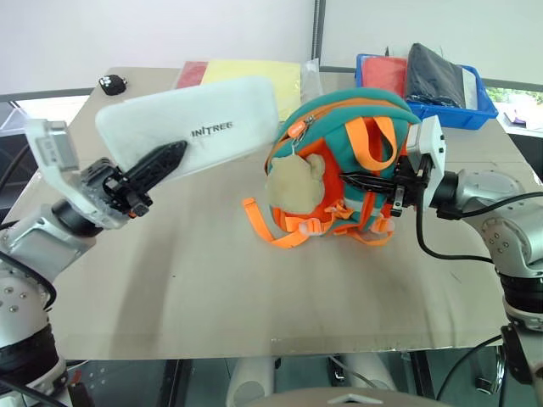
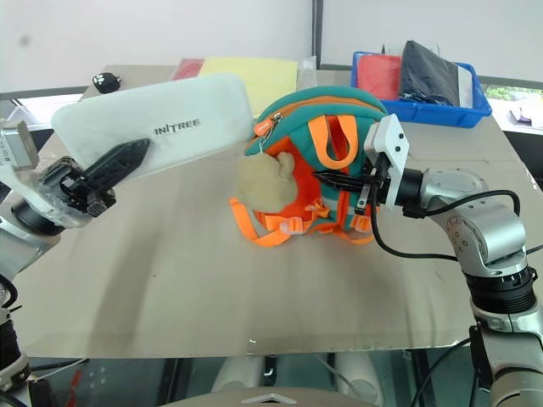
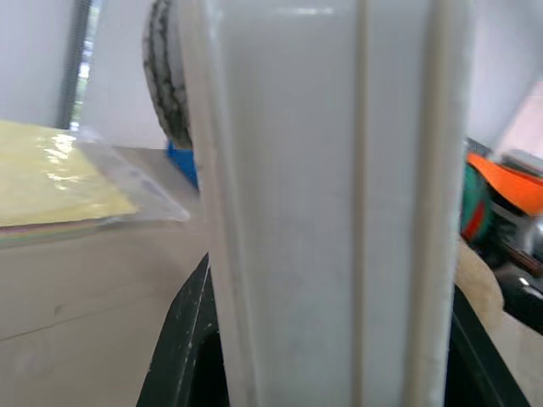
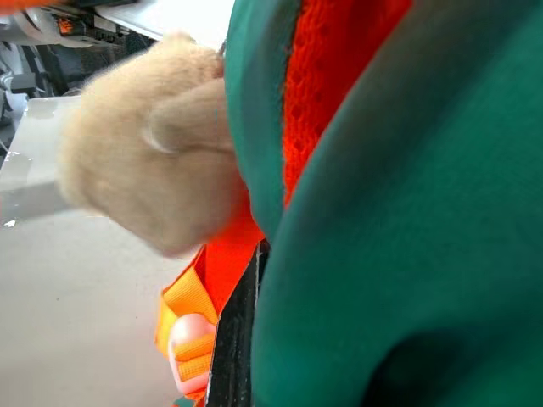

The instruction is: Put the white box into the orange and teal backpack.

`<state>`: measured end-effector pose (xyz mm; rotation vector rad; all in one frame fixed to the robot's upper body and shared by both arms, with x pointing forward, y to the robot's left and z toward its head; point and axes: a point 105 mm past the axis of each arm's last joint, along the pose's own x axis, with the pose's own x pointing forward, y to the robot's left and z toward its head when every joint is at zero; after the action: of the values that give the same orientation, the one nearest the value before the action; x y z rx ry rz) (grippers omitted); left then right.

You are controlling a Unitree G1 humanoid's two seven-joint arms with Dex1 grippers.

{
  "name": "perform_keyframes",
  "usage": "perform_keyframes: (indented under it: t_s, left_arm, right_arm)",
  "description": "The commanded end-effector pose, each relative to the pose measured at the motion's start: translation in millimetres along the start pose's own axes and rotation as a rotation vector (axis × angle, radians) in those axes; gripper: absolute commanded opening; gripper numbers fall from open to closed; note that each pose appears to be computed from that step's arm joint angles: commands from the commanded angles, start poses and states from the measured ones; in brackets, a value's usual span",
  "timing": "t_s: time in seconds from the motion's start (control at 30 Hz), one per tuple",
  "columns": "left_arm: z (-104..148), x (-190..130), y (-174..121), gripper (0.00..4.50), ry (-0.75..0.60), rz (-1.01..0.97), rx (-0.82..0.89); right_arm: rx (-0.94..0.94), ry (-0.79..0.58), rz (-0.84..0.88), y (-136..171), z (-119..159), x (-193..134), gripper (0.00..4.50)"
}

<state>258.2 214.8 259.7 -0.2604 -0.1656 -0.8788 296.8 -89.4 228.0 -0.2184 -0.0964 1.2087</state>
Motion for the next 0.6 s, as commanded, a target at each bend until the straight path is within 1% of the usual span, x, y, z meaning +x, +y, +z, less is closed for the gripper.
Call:
perform_keyframes:
  t_s: [0.03,0.1,0.2,0.37,0.5,0.6]
  left_arm:
    - [9,7,-24,1.1,0.02,-0.14,0.081]
    - [10,6,-24,1.1,0.026,-0.158,0.071]
    - [24,6,-21,1.1,-0.026,-0.158,0.044]
    - [40,1,-28,1.1,-0.034,-0.237,-0.009]
    - [39,-3,-31,1.1,0.003,-0.26,-0.018]
    - [24,-4,-26,1.1,0.062,-0.238,0.034]
  right_arm:
    - [-0.06,-0.043,-0.025,-7,21,-4,0.01]
    - [-0.056,-0.04,-0.035,-9,21,-4,0.01]
    - [-0.051,-0.017,-0.058,-12,17,-4,0.01]
    - [-0.045,-0.005,-0.076,-17,16,-5,0.01]
    - [-0.042,-0.007,-0.071,-18,15,-6,0.01]
    - [-0.038,-0.015,-0.06,-18,15,-8,0.01]
